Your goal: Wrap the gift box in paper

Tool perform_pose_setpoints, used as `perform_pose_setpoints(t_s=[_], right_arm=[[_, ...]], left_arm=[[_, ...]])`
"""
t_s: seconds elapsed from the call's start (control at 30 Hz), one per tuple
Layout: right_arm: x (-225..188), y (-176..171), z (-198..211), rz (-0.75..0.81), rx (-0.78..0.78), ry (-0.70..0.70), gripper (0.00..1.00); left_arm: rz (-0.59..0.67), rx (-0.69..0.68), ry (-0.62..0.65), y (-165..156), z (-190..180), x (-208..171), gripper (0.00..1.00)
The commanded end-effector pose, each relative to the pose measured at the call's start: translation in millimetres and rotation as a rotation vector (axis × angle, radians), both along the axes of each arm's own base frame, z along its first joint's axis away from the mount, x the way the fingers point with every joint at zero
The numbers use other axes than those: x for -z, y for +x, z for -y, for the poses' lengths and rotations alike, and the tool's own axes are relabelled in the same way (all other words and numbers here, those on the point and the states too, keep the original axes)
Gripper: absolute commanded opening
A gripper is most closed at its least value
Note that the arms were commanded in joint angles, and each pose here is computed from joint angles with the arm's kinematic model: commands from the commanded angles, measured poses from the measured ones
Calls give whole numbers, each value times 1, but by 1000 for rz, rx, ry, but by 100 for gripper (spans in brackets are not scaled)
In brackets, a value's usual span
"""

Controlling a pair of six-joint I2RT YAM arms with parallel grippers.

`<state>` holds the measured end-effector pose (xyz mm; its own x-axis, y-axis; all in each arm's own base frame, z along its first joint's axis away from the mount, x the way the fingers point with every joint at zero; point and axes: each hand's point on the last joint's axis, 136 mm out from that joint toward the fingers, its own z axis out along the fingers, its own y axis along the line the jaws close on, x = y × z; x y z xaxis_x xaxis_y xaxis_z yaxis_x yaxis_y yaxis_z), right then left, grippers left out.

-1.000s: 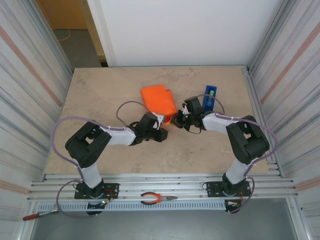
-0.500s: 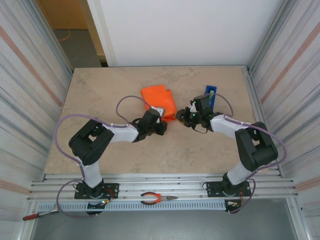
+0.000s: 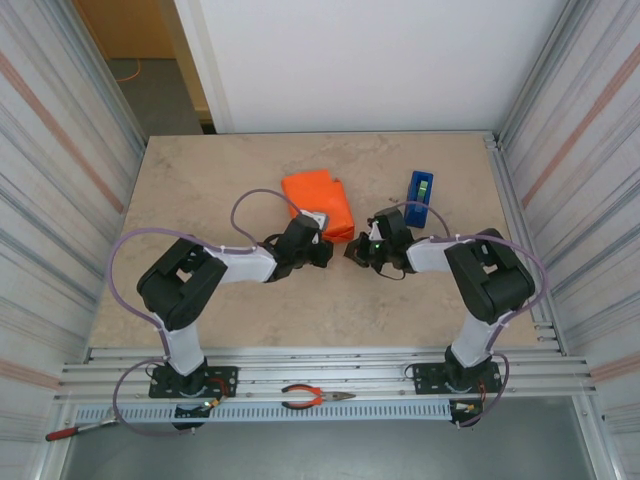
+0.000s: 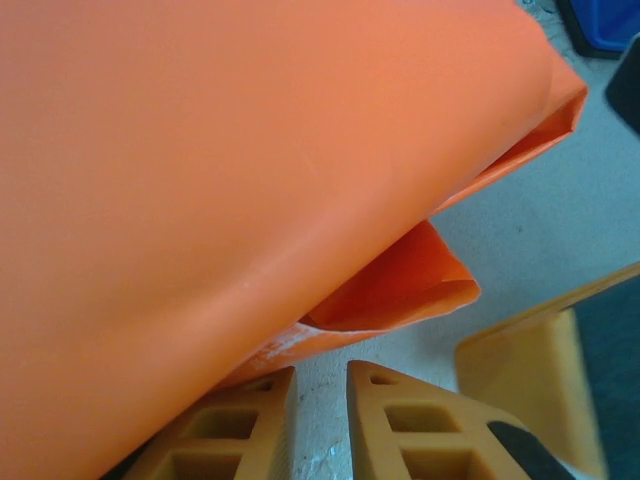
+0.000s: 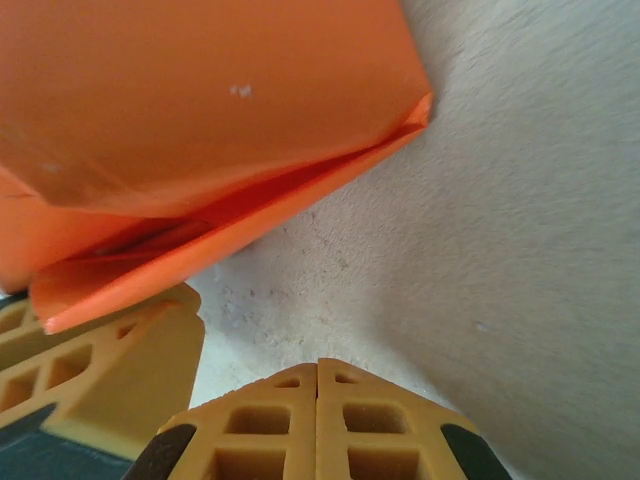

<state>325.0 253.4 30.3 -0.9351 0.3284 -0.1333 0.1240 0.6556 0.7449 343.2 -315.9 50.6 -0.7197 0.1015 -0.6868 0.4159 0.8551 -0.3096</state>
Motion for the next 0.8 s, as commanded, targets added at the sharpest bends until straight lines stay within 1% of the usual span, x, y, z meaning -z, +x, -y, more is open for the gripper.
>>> perform_pose_setpoints(t_s=[0.0,0.2,0.33,0.47,0.57,0.7,0.77], right_arm=[[-7,13,-14,39,-3,43,0],[-3,25,-21,40,19,68,0],[-7,32,-24,47,24,78,0],[-9,37,-28,51,20,89,0],[-11,40,-30,53,20,100,0],[-13,42,-31,58,17,107,0],[-13,42,-31,56,18,108,0]], left_arm=[[39,-22,-6,12,-1,-19,22],[29,38,-35,6,7,-35,22],[35,104,-78,-2,4,-63,24],[47,138,-110,4,-11,-91,28],[59,174,-93,12,-21,-108,34],[70,247,-12,18,-28,-117,47],[78,283,48,20,-30,-114,53]])
